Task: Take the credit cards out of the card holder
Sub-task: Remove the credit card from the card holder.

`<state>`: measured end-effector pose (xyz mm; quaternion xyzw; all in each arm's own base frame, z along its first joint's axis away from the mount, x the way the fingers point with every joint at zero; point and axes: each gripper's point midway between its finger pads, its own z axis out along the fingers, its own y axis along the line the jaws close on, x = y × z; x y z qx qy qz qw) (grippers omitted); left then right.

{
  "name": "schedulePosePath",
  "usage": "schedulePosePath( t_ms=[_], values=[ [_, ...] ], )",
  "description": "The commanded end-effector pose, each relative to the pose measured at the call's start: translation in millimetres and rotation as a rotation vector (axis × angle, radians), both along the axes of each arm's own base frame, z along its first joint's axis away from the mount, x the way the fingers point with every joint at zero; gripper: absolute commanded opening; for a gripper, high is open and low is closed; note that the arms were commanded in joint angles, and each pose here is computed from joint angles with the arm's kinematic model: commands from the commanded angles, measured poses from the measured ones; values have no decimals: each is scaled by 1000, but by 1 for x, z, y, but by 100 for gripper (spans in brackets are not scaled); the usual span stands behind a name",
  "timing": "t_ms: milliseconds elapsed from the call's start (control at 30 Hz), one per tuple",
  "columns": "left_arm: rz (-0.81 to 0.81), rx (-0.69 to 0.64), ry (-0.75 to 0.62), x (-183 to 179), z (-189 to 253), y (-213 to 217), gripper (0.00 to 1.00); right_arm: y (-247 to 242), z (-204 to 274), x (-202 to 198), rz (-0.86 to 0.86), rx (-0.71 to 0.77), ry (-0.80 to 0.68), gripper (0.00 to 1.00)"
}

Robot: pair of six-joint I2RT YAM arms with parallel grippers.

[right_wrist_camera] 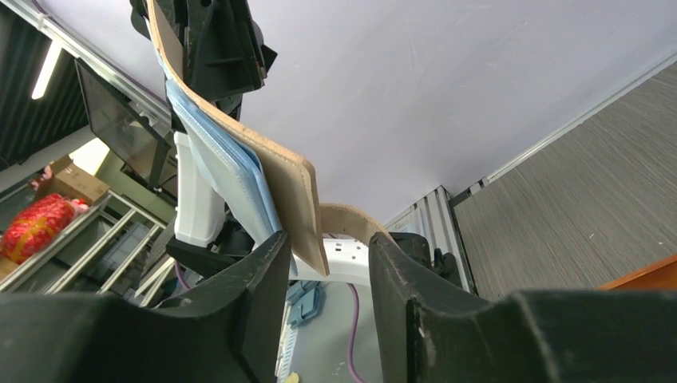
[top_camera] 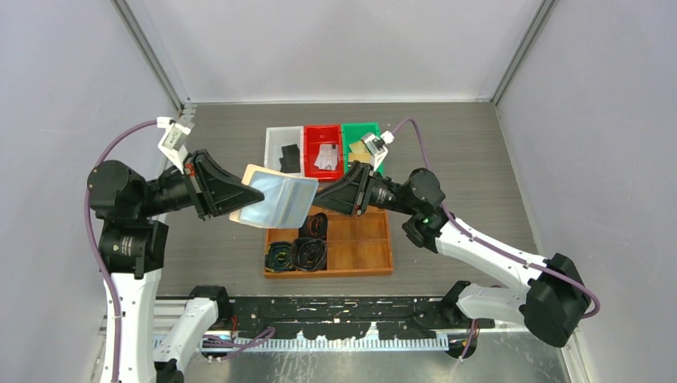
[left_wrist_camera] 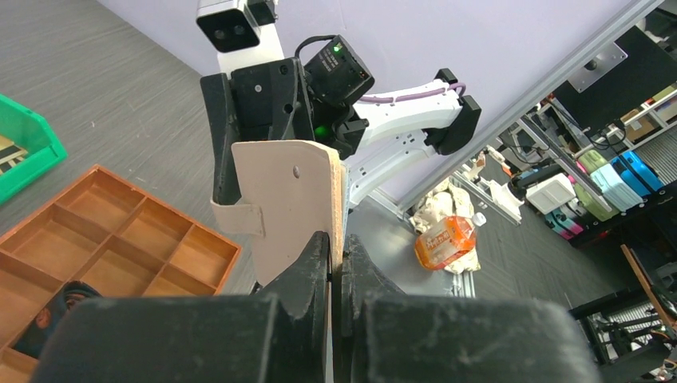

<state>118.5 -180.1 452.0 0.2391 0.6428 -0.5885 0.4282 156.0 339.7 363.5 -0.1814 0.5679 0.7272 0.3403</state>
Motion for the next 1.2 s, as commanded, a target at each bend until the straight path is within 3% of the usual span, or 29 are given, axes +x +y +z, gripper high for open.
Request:
schedulePosePath(
  t_ms=[0, 133, 400, 533, 733, 1167],
  values=[
    [1, -11, -53, -1, 11, 0, 0, -2, 36, -1, -15, 69, -79, 49],
    [0, -11, -55, -2, 11, 0, 0, -2, 35, -10, 25, 67, -114, 60],
    [-6, -11, -62, -6, 15, 0, 0, -11, -5, -24, 60, -127, -218, 60],
    [-7, -13, -60, -7, 15, 0, 0, -17, 10, -33, 76, -88, -272, 63],
    [-2, -18, -55, -7, 16, 0, 0, -9, 38, -15, 16, -29, -241, 69],
    [-7, -31, -51, -9, 21, 0, 0, 3, 35, 6, -38, -54, -214, 62]
  ],
)
